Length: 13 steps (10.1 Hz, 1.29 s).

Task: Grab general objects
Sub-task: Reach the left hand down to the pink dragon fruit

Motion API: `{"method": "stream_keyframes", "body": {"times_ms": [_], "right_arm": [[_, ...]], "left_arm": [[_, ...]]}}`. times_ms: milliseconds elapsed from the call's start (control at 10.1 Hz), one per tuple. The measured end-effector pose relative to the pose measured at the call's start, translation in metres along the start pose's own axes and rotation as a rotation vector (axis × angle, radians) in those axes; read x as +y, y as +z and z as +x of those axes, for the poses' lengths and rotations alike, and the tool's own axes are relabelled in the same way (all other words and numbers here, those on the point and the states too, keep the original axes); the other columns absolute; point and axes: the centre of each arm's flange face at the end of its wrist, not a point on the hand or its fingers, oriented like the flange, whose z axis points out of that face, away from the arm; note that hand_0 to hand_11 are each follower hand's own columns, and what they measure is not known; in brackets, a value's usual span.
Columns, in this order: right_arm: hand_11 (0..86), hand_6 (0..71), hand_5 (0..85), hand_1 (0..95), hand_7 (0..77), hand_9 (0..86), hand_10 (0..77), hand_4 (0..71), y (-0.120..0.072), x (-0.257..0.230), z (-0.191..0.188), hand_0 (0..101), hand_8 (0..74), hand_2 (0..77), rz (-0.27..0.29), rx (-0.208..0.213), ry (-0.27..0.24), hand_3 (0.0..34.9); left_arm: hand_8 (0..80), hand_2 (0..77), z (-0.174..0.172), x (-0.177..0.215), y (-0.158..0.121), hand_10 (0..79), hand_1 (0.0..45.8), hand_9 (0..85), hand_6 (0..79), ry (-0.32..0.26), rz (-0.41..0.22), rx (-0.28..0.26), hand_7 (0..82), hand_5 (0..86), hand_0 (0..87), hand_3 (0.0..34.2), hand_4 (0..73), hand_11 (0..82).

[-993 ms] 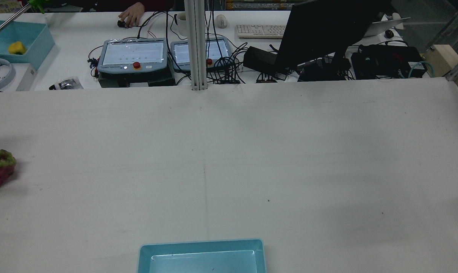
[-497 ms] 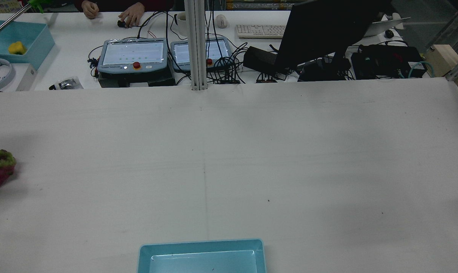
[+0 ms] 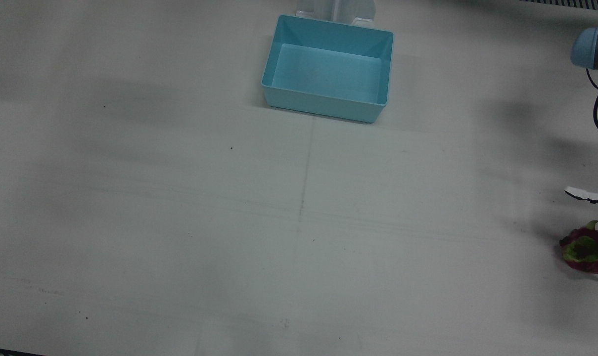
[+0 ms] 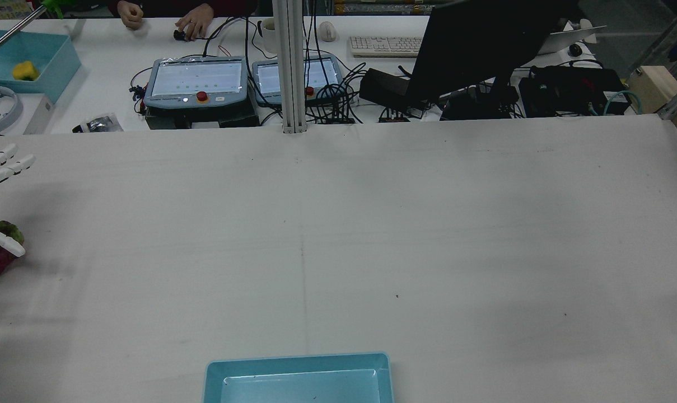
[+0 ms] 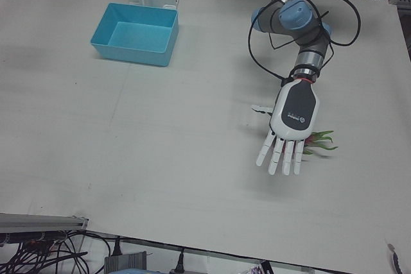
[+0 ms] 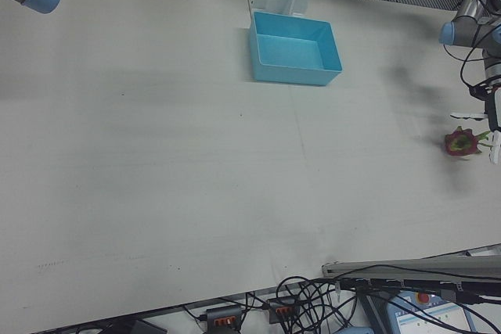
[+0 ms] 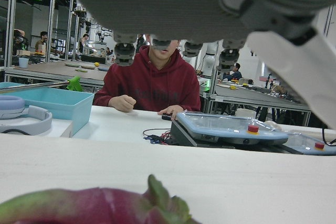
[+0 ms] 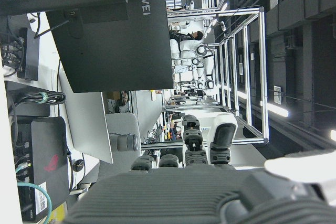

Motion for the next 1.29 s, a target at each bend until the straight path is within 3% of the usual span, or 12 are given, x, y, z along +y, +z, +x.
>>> {"method": "stream_keyframes", "body": {"times_ms": [99, 199, 397, 695, 1291], "right_arm": [[1.1, 0.0, 74.2, 6.0, 0.0, 1.1, 0.0, 0.0, 0.0, 0.0, 0.0, 0, 0.0, 1.6, 0.0, 0.0, 0.0, 0.0], [1.1, 0.0, 74.2, 6.0, 0.0, 1.6, 0.0, 0.0, 0.0, 0.0, 0.0, 0, 0.0, 1.6, 0.0, 0.0, 0.0, 0.0], [1.1, 0.0, 74.2, 6.0, 0.0, 1.6, 0.5, 0.0, 0.0, 0.0, 0.0, 0, 0.0, 1.6, 0.0, 0.0, 0.0, 0.0], [1.1, 0.0, 74.2, 6.0, 0.0, 1.1, 0.5, 0.0, 0.0, 0.0, 0.0, 0, 0.0, 1.6, 0.0, 0.0, 0.0, 0.0], [1.1, 0.0, 74.2, 6.0, 0.0, 1.1, 0.0, 0.0, 0.0, 0.0, 0.0, 0, 0.0, 1.6, 0.0, 0.001, 0.0, 0.0]], "left_arm": [[1.6, 0.5, -0.009, -0.001, 0.001, 14.2, 0.0, 1.1, 1.1, 0.014, 0.011, -0.028, 6.0, 2.2, 49.7, 13.4, 6.0, 1.6], [1.6, 1.1, -0.014, -0.005, -0.002, 14.2, 0.0, 1.1, 1.6, 0.027, 0.027, -0.059, 6.0, 2.2, 48.7, 20.8, 6.0, 1.6], [1.6, 1.1, -0.013, -0.017, -0.022, 13.6, 0.0, 1.1, 1.1, 0.019, 0.051, -0.101, 3.3, 2.2, 47.4, 27.4, 6.0, 1.6], [1.6, 1.1, -0.006, -0.026, -0.053, 13.6, 0.0, 1.1, 1.1, -0.029, 0.056, -0.16, 2.7, 2.2, 46.3, 30.0, 6.0, 1.6], [1.1, 0.5, -0.071, -0.024, -0.037, 13.6, 0.0, 1.1, 1.1, -0.135, 0.068, -0.196, 2.2, 2.2, 45.7, 30.0, 6.0, 1.6]]}}
